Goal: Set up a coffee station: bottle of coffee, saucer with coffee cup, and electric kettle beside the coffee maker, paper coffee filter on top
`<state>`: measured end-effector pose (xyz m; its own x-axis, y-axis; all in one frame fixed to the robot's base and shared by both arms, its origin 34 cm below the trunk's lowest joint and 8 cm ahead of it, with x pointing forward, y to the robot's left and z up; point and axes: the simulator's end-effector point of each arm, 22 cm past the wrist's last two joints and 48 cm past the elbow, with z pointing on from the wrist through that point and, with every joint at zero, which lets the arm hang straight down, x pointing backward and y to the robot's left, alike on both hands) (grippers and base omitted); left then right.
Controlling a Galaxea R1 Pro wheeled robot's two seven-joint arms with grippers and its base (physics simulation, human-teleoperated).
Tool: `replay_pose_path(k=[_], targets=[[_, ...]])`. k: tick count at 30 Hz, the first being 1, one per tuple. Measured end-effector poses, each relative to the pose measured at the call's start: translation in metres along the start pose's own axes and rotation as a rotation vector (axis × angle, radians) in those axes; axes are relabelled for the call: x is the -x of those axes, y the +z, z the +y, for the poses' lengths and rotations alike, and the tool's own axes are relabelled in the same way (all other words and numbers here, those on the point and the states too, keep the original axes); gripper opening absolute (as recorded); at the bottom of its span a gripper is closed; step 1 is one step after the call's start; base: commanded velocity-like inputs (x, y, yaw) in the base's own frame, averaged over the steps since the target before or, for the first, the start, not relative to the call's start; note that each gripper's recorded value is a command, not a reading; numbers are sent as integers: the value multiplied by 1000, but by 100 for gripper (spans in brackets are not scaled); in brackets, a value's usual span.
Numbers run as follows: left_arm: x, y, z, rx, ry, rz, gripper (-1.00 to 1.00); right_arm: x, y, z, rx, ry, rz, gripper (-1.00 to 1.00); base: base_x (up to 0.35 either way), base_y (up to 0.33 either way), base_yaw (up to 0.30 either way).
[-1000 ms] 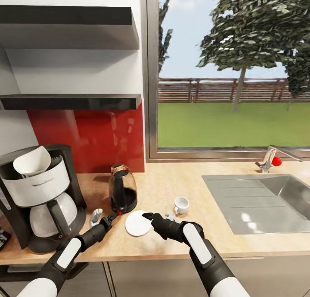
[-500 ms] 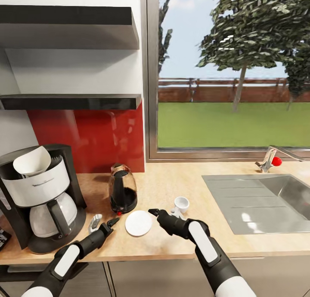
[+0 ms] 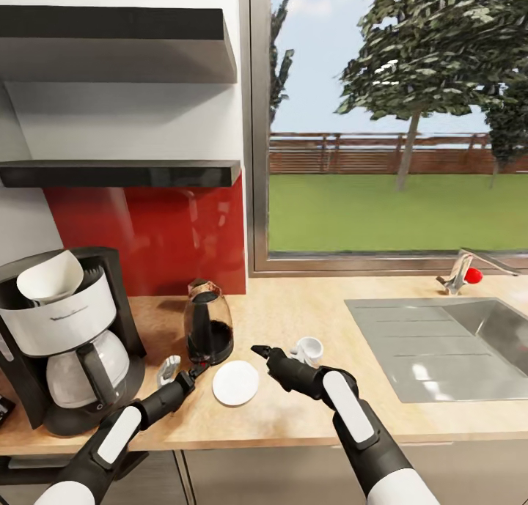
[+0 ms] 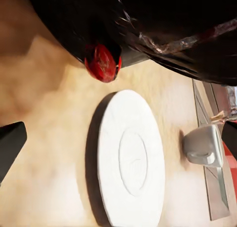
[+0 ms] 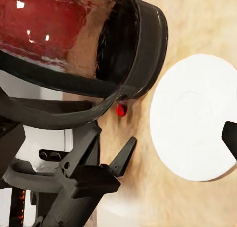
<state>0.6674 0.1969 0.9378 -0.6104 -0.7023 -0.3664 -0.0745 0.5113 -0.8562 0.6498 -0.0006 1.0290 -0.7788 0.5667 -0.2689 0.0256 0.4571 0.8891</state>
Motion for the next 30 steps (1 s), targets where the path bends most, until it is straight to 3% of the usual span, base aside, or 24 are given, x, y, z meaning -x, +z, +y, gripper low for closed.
replay_pose_path(k=[18, 30], targets=[[-4, 2, -3, -6, -6, 2, 100, -11, 2, 15, 60, 19, 40, 100, 3, 0, 0], [-9, 3, -5, -13, -11, 9, 100, -12, 1, 15, 64, 19, 41, 100, 32, -16, 0]])
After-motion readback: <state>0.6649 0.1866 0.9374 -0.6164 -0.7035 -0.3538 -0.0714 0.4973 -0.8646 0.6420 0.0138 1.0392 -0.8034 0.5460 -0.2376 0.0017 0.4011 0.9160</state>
